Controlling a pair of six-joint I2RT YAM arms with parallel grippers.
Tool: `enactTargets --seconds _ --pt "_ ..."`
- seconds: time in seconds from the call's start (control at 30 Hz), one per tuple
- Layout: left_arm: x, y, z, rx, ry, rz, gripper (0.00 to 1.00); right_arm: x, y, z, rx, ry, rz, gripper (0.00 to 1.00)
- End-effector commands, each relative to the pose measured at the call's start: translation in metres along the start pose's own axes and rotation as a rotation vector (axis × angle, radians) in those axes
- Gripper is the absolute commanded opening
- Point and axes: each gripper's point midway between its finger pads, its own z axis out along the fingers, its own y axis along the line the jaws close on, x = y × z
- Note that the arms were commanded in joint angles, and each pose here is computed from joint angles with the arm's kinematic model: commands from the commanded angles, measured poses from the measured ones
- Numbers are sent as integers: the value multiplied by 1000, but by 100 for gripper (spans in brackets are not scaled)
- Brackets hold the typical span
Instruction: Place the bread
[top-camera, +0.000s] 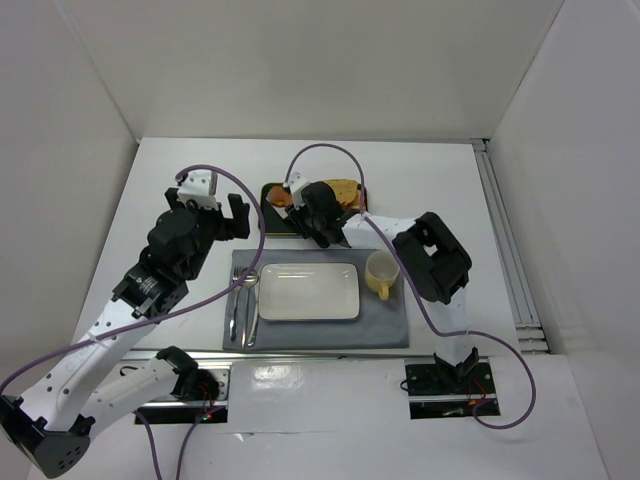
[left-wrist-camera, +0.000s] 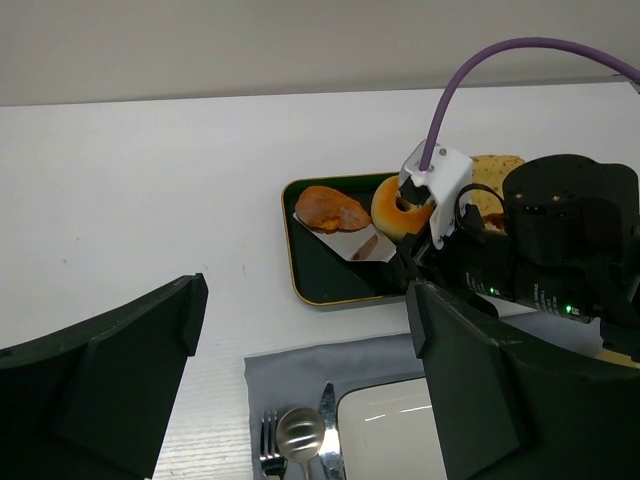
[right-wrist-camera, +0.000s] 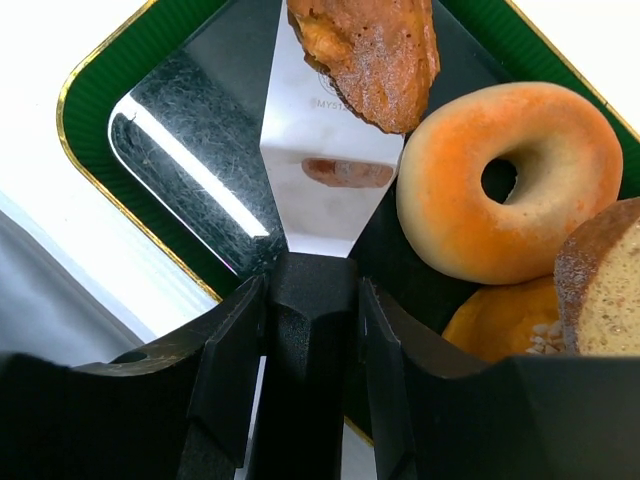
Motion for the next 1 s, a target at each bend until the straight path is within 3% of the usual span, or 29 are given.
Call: enactTargets --seconds 0.0,0.4,0.97 --pt "-19 0 -5 0 -74 -43 100 -42 -9 -10 48 -162 -41 0" --pt "-19 0 -5 0 -74 -34 100 -72 3 -55 -36 -291 -97 0" --pt "-13 2 -2 -12 -58 -27 100 -74 19 -100 -141 -328 -154 0"
